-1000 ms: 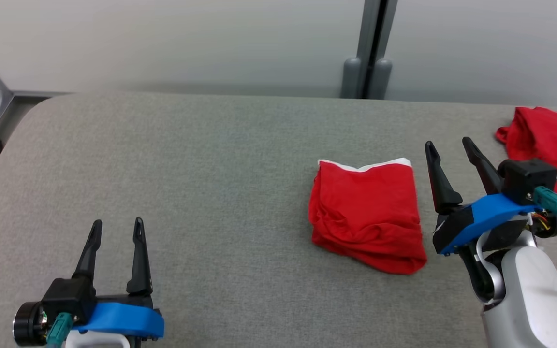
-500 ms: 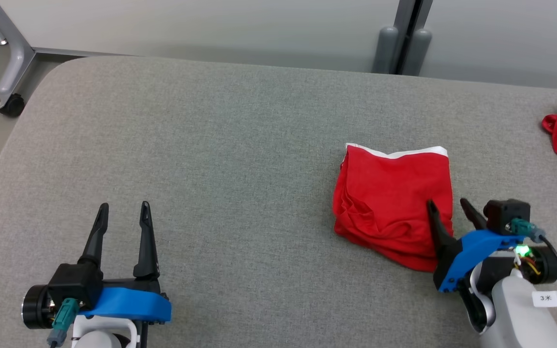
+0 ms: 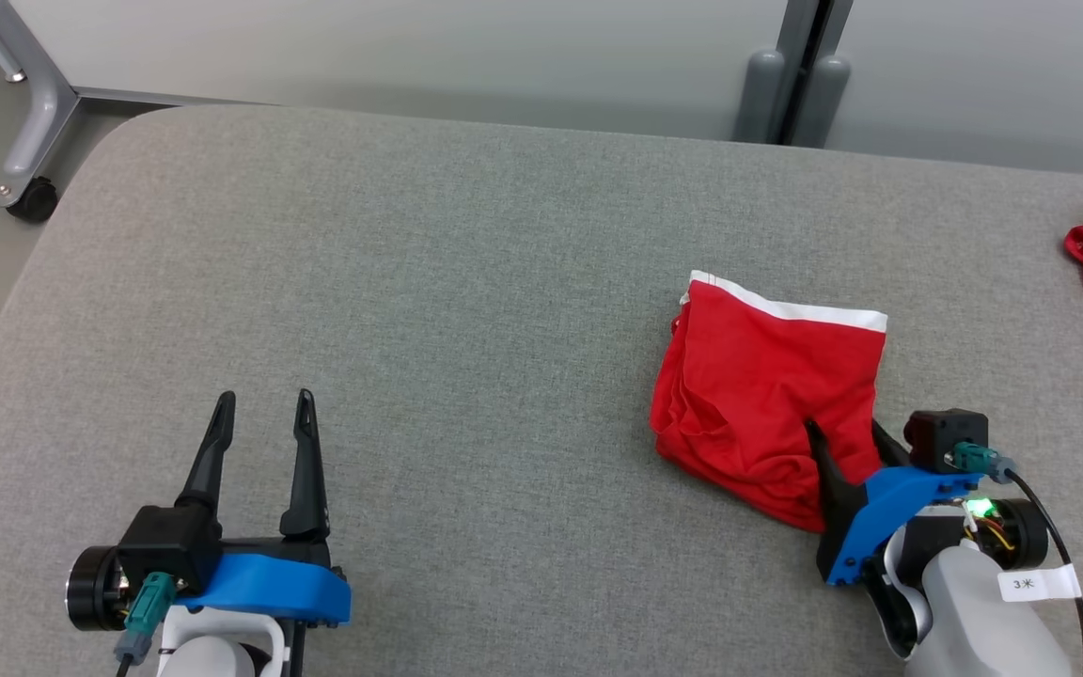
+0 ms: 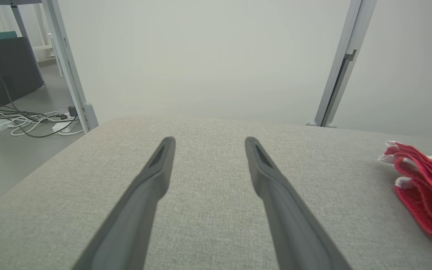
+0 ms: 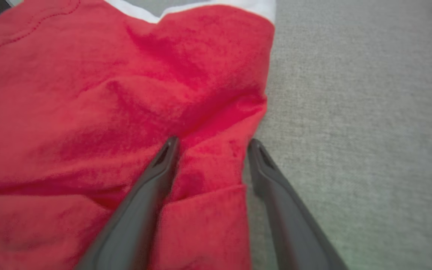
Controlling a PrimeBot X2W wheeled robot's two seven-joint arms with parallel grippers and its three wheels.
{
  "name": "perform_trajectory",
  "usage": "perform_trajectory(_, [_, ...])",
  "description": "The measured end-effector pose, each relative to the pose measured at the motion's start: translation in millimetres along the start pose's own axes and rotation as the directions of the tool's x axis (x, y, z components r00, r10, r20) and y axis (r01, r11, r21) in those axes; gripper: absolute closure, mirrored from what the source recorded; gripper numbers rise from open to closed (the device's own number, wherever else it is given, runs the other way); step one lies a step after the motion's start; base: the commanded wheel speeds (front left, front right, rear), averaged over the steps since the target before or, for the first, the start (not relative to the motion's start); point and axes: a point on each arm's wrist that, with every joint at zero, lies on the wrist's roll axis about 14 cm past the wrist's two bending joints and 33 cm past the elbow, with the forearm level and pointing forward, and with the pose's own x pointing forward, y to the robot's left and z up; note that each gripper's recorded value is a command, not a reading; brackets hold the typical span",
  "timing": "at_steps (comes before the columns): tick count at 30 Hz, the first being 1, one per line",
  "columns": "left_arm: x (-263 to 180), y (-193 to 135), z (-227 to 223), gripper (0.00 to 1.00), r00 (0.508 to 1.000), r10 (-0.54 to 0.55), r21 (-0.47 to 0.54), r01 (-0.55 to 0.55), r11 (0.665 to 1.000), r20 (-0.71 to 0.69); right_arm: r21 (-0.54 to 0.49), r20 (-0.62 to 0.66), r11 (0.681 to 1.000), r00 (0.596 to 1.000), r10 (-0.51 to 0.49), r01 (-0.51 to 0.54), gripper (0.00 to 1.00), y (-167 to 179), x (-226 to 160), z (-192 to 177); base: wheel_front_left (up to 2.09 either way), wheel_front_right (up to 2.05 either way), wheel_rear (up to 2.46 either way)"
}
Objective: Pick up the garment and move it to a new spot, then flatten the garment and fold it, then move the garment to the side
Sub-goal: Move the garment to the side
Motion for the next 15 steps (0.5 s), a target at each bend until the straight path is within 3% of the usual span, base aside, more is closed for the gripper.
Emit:
perform_trajectory(1, [0, -1, 0, 0.00, 1.000, -0.002, -0.002, 0.002, 1.000, 0.000, 0.002, 0.003, 1.000, 1.000, 0.003, -0.003, 1.00, 1, 1, 1, 0.00, 0.00, 0.00])
perform_trajectory(8, [7, -9, -4, 0.00, 1.000, -0.025, -0.017, 0.025, 1.000, -0.005, -0.007, 0.054, 0.999, 0.998, -0.031, 0.031, 1.00, -15, -3, 11, 0.00, 0.00, 0.00])
perform_trajectory(15, [43, -55, -14, 0.00, 0.988, -0.155, -0.028, 0.155, 0.988, -0.011, -0.088, 0.130, 0.980, 0.978, -0.166, 0.178, 1.00, -95, -24, 31, 0.00, 0.00, 0.00])
